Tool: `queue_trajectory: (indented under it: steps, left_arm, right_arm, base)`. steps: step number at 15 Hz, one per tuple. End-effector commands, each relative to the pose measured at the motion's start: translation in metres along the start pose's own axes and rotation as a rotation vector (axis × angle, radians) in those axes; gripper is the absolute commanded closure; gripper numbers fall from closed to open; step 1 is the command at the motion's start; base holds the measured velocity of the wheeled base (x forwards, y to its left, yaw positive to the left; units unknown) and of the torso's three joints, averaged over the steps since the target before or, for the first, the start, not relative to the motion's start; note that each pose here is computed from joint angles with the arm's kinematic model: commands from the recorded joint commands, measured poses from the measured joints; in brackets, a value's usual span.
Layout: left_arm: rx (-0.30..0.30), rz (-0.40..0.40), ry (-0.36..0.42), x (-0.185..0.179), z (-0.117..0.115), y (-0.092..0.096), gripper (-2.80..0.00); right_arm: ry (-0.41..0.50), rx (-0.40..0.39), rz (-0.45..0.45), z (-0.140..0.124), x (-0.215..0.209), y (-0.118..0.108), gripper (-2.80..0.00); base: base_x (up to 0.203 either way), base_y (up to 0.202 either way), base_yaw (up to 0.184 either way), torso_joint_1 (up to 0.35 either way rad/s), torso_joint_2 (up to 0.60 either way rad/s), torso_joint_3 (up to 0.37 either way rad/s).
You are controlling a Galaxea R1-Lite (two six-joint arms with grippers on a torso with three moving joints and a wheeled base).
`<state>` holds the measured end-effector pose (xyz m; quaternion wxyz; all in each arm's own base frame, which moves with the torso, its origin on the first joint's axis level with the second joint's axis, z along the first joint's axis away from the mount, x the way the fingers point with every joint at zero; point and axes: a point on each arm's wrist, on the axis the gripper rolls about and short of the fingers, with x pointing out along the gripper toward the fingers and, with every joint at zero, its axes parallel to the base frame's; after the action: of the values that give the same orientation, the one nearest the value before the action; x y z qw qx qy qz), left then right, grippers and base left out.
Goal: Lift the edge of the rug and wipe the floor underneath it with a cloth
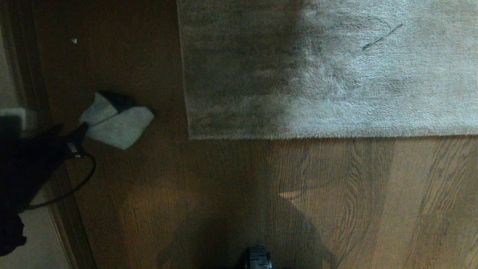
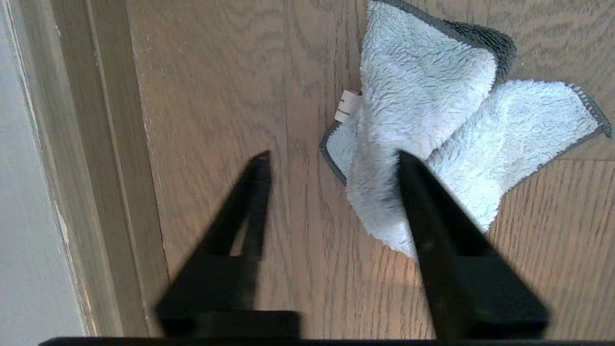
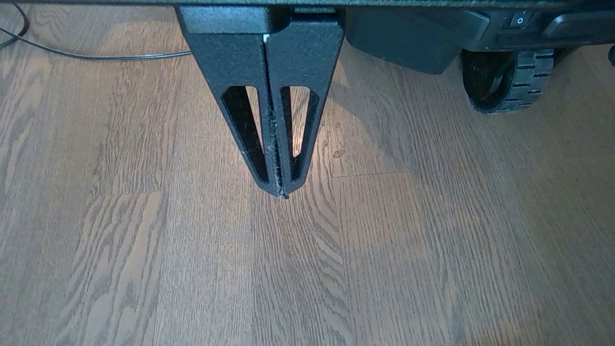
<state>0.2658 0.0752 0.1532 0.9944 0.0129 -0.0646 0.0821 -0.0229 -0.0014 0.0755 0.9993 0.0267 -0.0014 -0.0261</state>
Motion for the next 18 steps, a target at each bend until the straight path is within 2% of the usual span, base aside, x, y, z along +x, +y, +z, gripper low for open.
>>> queue_trajectory:
  steps: [1, 5, 12, 18]
  left_arm:
    - [0.001, -0.005, -0.01, -0.001, 0.001, -0.002, -2.8]
    - [0.0, -0.002, -0.032, -0.006, 0.009, -0.003, -2.8]
    - [0.002, 0.002, -0.068, -0.042, 0.027, -0.006, -2.8]
    - [-0.004, -0.005, -0.01, -0.088, 0.019, -0.012, -2.8]
  right_arm:
    - [0.001, 0.0, 0.0, 0.0, 0.0, 0.0, 0.0]
    - [0.003, 0.0, 0.0, 0.0, 0.0, 0.0, 0.0]
    - [0.001, 0.0, 0.0, 0.0, 0.0, 0.0, 0.0]
    - [0.002, 0.0, 0.0, 0.0, 0.0, 0.0, 0.0]
  base:
    - [0.0, 0.0, 0.0, 0.0, 0.0, 0.0]
    - [0.0, 0.0, 0.0, 0.0, 0.0, 0.0]
    - [0.0, 0.0, 0.0, 0.0, 0.0, 0.0]
    - [0.0, 0.0, 0.0, 0.0, 0.0, 0.0]
